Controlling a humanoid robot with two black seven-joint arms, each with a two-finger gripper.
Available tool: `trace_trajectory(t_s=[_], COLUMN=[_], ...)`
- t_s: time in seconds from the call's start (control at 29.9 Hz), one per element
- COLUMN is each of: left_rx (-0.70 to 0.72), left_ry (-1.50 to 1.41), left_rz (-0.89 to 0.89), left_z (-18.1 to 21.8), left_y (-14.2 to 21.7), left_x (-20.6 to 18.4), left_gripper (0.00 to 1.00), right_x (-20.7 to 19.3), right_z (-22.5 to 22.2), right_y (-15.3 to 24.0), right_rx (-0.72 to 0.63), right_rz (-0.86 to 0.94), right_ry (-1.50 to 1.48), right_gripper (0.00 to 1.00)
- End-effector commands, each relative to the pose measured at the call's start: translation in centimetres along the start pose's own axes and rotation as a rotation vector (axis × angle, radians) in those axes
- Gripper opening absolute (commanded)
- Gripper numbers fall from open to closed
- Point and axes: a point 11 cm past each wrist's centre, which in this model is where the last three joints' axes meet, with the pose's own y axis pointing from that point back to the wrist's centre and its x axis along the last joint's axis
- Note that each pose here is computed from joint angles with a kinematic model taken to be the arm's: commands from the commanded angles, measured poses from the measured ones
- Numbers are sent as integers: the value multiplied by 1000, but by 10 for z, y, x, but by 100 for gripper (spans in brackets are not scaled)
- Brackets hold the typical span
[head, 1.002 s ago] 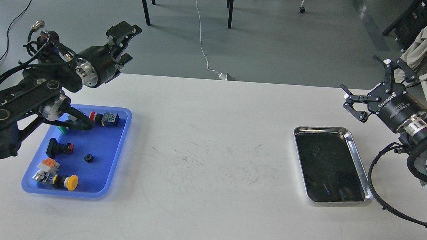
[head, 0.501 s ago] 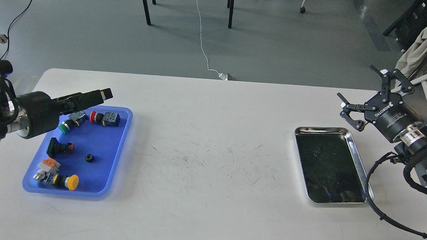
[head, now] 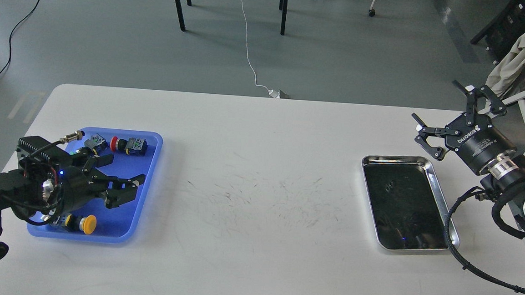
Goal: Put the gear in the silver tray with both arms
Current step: 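Lower the left gripper into the blue tray and grasp another black gear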
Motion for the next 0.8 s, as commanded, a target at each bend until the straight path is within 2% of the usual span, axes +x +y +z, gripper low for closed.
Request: trace_trajectory(t_s=[0.0, 0.27, 0.5, 0.77], left_rx=[2, 35, 39, 69], left_ry=[13, -7, -6, -2], left_rz=[-17, -15, -25, -49], left_z=[-1, -10, -13, -25], left_y=[-5, -8, -7, -4], left_x=[-11, -30, -34, -45], left_gripper=[95, 88, 73, 64], right_x=[0, 1, 1, 1], right_z=[-2, -3, 0, -1], right_y=[0, 1, 1, 1], right_rx=[1, -1, -9, -10], right_rz=[0, 4, 5, 5], right_ry=[4, 10, 11, 15], right_gripper=[97, 97, 97, 97])
